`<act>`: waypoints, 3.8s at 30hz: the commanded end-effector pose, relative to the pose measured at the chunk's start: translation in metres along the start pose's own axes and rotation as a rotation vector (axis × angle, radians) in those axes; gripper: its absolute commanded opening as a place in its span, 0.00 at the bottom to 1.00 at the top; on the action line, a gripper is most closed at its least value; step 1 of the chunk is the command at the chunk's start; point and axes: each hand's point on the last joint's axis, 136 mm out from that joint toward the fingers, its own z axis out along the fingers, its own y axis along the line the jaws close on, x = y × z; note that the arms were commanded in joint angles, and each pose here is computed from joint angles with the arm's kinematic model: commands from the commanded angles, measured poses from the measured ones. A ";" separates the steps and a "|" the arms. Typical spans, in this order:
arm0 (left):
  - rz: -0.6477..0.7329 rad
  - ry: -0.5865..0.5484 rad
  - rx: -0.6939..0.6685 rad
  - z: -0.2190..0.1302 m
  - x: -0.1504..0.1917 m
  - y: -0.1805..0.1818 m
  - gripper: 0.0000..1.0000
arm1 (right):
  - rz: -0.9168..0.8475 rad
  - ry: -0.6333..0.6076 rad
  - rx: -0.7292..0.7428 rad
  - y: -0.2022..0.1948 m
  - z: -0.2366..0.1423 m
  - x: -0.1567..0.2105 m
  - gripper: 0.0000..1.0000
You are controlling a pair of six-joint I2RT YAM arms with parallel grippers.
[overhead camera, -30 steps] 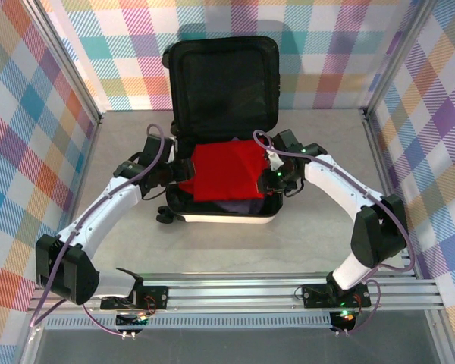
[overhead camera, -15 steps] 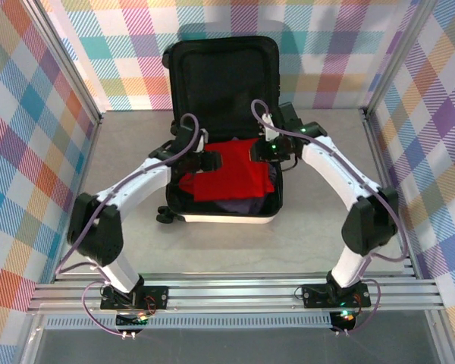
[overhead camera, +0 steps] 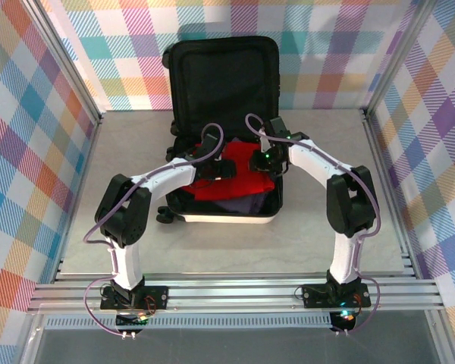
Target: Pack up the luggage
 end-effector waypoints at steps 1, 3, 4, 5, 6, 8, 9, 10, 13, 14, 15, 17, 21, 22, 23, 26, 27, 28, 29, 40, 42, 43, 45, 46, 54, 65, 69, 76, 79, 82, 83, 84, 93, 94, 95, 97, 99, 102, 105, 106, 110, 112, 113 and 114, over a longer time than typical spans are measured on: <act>-0.023 0.066 -0.098 0.020 0.023 0.021 0.53 | 0.109 0.139 0.061 -0.035 0.037 0.043 0.26; -0.023 0.078 -0.113 0.024 0.027 0.025 0.53 | 0.111 0.162 0.064 -0.039 0.042 0.050 0.26; -0.023 0.082 -0.113 0.024 0.028 0.025 0.53 | 0.107 0.169 0.066 -0.040 0.042 0.052 0.26; -0.021 0.084 -0.111 0.025 0.028 0.025 0.53 | 0.099 0.172 0.067 -0.039 0.040 0.052 0.26; -0.019 0.082 -0.106 0.023 0.027 0.023 0.53 | 0.091 0.167 0.064 -0.038 0.037 0.050 0.27; -0.009 0.068 -0.091 0.018 0.022 0.019 0.53 | 0.069 0.136 0.051 -0.032 0.025 0.041 0.29; -0.002 0.055 -0.086 0.013 0.018 0.017 0.53 | 0.056 0.119 0.045 -0.028 0.018 0.036 0.30; 0.007 0.039 -0.082 0.006 0.012 0.014 0.54 | 0.040 0.099 0.038 -0.024 0.009 0.030 0.31; 0.034 -0.009 -0.065 -0.014 -0.005 0.004 0.55 | -0.008 0.042 0.019 -0.009 -0.016 0.012 0.34; 0.040 -0.021 -0.060 -0.020 -0.010 0.002 0.56 | -0.023 0.025 0.015 -0.005 -0.024 0.007 0.35; 0.050 -0.036 -0.047 -0.028 -0.015 -0.004 0.56 | -0.035 0.007 0.012 -0.001 -0.033 0.001 0.35; 0.063 -0.063 -0.027 -0.042 -0.024 -0.011 0.57 | -0.059 -0.032 0.006 0.005 -0.050 -0.009 0.36; 0.088 -0.113 0.010 -0.068 -0.033 -0.026 0.57 | -0.082 -0.112 -0.012 0.014 -0.080 -0.031 0.40; 0.094 -0.119 0.019 -0.074 -0.032 -0.029 0.57 | -0.086 -0.130 -0.017 0.014 -0.087 -0.037 0.41; 0.099 -0.129 0.027 -0.080 -0.032 -0.033 0.57 | -0.090 -0.148 -0.019 0.015 -0.093 -0.044 0.42; 0.109 -0.144 0.032 -0.092 -0.027 -0.037 0.57 | -0.087 -0.195 -0.012 0.010 -0.107 -0.066 0.42; 0.106 -0.146 0.032 -0.095 -0.025 -0.037 0.57 | -0.089 -0.211 -0.009 0.008 -0.111 -0.074 0.42; 0.104 -0.144 0.031 -0.098 -0.020 -0.036 0.57 | -0.089 -0.233 -0.006 0.006 -0.115 -0.083 0.42; 0.104 -0.140 0.031 -0.101 -0.015 -0.035 0.57 | -0.092 -0.257 0.000 0.003 -0.119 -0.093 0.42; 0.145 -0.101 -0.036 -0.143 0.068 -0.013 0.56 | -0.131 -0.539 0.069 -0.015 -0.137 -0.219 0.54; 0.156 -0.092 -0.055 -0.147 0.084 -0.008 0.56 | -0.135 -0.576 0.084 -0.017 -0.135 -0.238 0.56; 0.160 -0.084 -0.060 -0.149 0.091 -0.006 0.56 | -0.135 -0.594 0.089 -0.019 -0.132 -0.246 0.58; 0.171 -0.075 -0.068 -0.153 0.102 -0.002 0.56 | -0.144 -0.636 0.087 -0.019 -0.134 -0.258 0.60; 0.173 -0.068 -0.058 -0.155 0.107 -0.002 0.56 | -0.148 -0.660 0.086 -0.020 -0.136 -0.264 0.63; 0.117 0.022 0.029 -0.144 0.151 0.000 0.55 | -0.208 -0.812 0.053 -0.017 -0.149 -0.297 0.77; 0.117 0.074 0.044 -0.128 0.173 -0.006 0.54 | -0.261 -0.945 0.017 -0.012 -0.146 -0.325 0.89; 0.119 0.074 0.046 -0.129 0.177 -0.007 0.54 | -0.262 -0.965 0.007 -0.015 -0.133 -0.332 0.84; 0.099 0.066 0.042 -0.128 0.180 0.000 0.54 | -0.251 -1.008 -0.018 -0.016 -0.128 -0.339 0.65; 0.090 0.057 0.013 -0.127 0.180 0.006 0.54 | -0.264 -1.025 -0.040 -0.011 -0.132 -0.341 0.56; 0.090 0.056 -0.049 -0.122 0.179 0.016 0.54 | -0.281 -1.036 -0.062 -0.004 -0.137 -0.341 0.40; 0.088 0.057 -0.064 -0.120 0.177 0.018 0.54 | -0.284 -1.037 -0.066 -0.004 -0.139 -0.341 0.35; 0.086 0.055 -0.072 -0.118 0.176 0.019 0.53 | -0.290 -1.038 -0.074 -0.001 -0.141 -0.341 0.30; 0.044 -0.004 -0.167 -0.094 0.157 0.038 0.53 | -0.420 -1.014 -0.158 0.033 -0.162 -0.327 0.00; 0.039 -0.015 -0.167 -0.092 0.154 0.038 0.53 | -0.432 -1.014 -0.165 0.037 -0.167 -0.324 0.00; 0.033 -0.026 -0.167 -0.089 0.152 0.039 0.53 | -0.448 -1.023 -0.174 0.042 -0.173 -0.321 0.00; 0.018 -0.044 -0.166 -0.086 0.147 0.040 0.53 | -0.484 -1.041 -0.196 0.051 -0.185 -0.313 0.00; 0.010 -0.045 -0.180 -0.082 0.145 0.044 0.53 | -0.513 -1.087 -0.210 0.060 -0.202 -0.303 0.00; -0.005 -0.036 -0.197 -0.074 0.147 0.049 0.53 | -0.553 -1.136 -0.225 0.069 -0.228 -0.287 0.00; -0.014 -0.026 -0.198 -0.068 0.147 0.050 0.53 | -0.602 -1.151 -0.249 0.079 -0.247 -0.266 0.00; -0.014 -0.026 -0.201 -0.066 0.147 0.050 0.53 | -0.616 -1.155 -0.254 0.081 -0.251 -0.257 0.00; -0.029 -0.050 -0.210 -0.065 0.138 0.055 0.53 | -0.651 -1.173 -0.277 0.085 -0.265 -0.214 0.00; -0.031 -0.069 -0.228 -0.066 0.130 0.062 0.53 | -0.657 -1.179 -0.272 0.085 -0.267 -0.187 0.00; -0.029 -0.075 -0.237 -0.066 0.127 0.067 0.53 | -0.657 -1.183 -0.272 0.084 -0.268 -0.176 0.00; -0.038 -0.106 -0.224 -0.066 0.117 0.066 0.53 | -0.652 -1.178 -0.271 0.082 -0.269 -0.162 0.00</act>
